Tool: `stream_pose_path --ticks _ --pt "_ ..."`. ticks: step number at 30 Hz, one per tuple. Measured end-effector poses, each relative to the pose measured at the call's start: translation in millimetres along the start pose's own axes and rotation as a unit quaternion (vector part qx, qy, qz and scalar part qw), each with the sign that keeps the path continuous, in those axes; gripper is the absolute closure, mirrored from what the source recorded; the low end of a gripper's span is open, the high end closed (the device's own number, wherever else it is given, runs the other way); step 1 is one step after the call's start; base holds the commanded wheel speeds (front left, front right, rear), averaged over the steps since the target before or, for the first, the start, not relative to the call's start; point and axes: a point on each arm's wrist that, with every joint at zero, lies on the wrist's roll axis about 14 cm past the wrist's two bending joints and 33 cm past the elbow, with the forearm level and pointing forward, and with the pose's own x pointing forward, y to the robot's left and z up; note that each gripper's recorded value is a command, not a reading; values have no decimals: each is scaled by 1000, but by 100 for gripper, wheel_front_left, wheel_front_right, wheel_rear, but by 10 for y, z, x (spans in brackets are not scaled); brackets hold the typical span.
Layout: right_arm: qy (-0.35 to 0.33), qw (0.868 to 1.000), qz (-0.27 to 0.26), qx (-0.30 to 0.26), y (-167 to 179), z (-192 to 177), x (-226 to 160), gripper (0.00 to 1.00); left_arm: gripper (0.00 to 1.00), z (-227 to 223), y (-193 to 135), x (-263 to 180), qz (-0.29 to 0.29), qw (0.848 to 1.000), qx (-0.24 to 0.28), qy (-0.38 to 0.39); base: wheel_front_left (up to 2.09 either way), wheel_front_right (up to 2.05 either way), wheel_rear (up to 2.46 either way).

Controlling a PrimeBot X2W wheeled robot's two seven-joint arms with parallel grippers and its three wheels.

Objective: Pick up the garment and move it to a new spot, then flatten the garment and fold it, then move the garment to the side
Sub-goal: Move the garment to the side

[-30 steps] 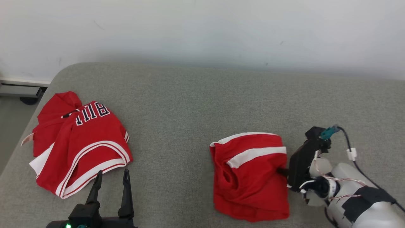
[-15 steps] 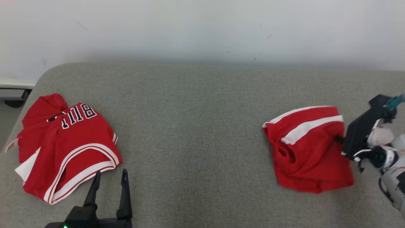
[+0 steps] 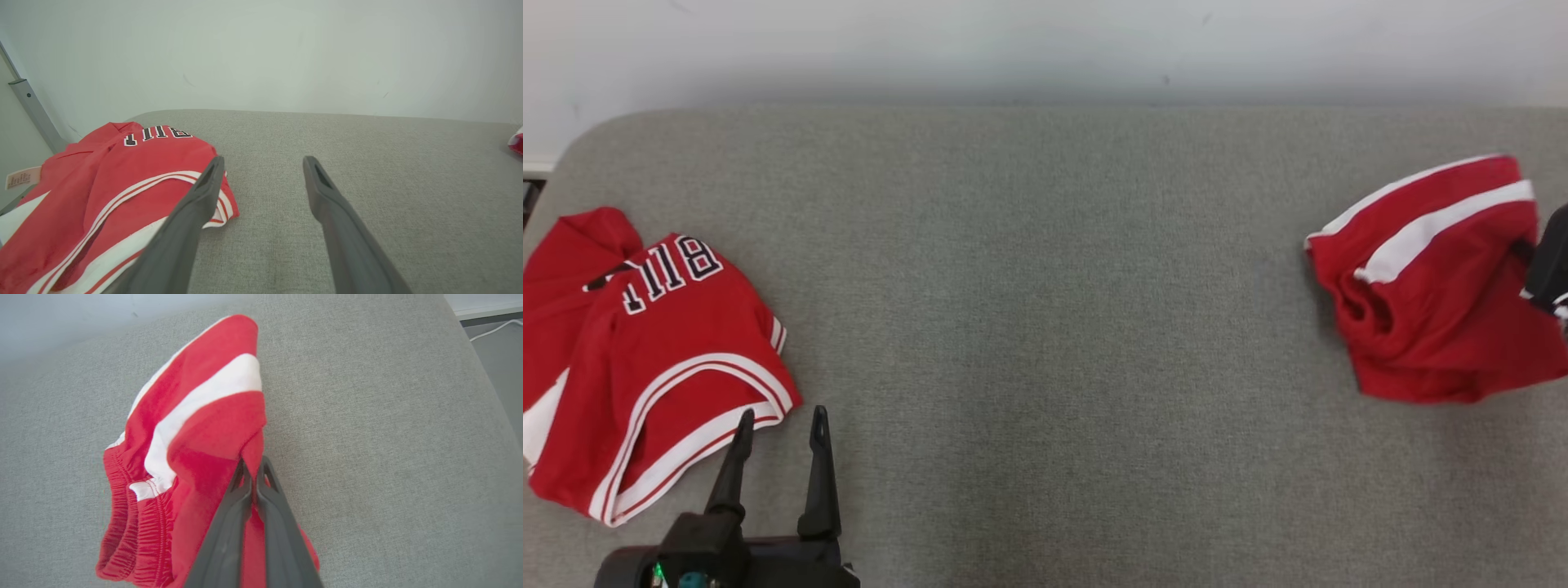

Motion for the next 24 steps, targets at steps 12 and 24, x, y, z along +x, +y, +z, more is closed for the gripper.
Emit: stream_pose_path --ticks 12,24 --pt "-18 997 -68 -7 -491 265 49 100 0 -87 -108 236 -20 1000 -2 6 0 0 0" --pt "-33 993 -108 -26 -698 463 106 100 0 -211 -132 300 -26 999 -1 22 0 0 0"
